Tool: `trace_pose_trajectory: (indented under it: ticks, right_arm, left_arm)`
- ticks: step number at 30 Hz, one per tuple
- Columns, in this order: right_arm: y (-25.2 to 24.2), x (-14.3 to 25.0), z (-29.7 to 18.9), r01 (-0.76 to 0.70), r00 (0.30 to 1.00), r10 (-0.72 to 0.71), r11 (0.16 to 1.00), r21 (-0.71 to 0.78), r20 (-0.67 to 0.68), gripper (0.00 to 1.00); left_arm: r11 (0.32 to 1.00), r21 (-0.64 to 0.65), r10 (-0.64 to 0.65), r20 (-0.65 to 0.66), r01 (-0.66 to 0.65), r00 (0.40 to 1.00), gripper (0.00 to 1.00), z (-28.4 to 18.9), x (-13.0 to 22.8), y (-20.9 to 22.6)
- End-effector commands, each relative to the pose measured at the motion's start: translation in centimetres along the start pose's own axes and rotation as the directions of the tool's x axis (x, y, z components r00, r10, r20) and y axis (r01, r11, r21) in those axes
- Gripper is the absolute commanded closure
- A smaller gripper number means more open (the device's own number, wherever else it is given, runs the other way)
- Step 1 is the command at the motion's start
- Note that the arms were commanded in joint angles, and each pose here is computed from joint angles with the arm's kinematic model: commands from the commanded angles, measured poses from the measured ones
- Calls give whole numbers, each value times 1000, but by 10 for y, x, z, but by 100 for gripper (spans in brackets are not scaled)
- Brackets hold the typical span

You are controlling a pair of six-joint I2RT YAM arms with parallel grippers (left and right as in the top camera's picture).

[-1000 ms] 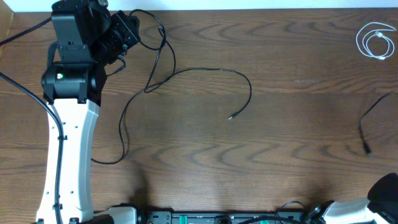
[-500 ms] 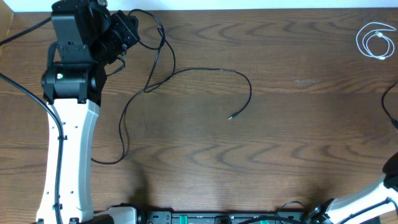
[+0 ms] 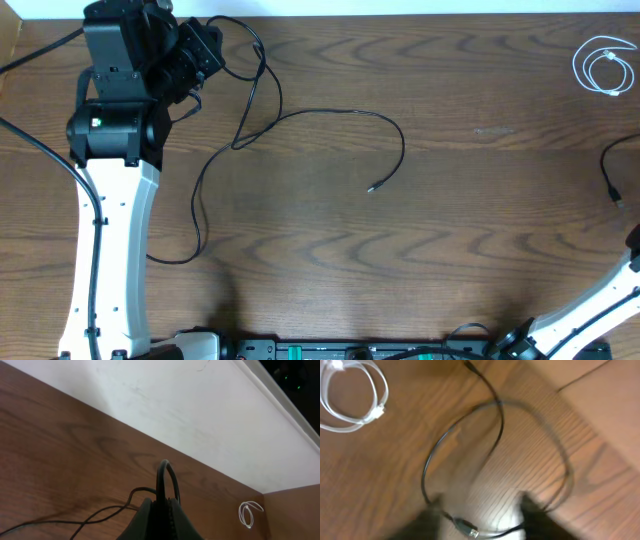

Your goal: Untangle cables

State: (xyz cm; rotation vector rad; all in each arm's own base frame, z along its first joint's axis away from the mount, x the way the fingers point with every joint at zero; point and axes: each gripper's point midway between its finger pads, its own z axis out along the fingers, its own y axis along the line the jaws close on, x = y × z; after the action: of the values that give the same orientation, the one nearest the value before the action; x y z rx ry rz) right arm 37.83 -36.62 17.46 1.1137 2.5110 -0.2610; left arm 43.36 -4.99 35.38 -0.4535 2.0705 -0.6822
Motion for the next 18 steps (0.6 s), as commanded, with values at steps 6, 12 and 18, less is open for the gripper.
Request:
trace_pose_trajectory:
  ticks: [6,12,18]
  right_arm:
    - [52,19,11,67,993,-91,959,-274,-74,1]
    - [154,30,-64,249,959,-261,587,-770,111,1]
    - [228,64,-101,371,892,-388,331,-868,233,1]
  left_arm:
    - [1000,-6,18,8,-18,1000,93,-2,-4,0]
    - [997,33,74,-22,-74,997,92,1,6,-13]
    - [936,214,304,-98,-279,948,93,6,45,-58]
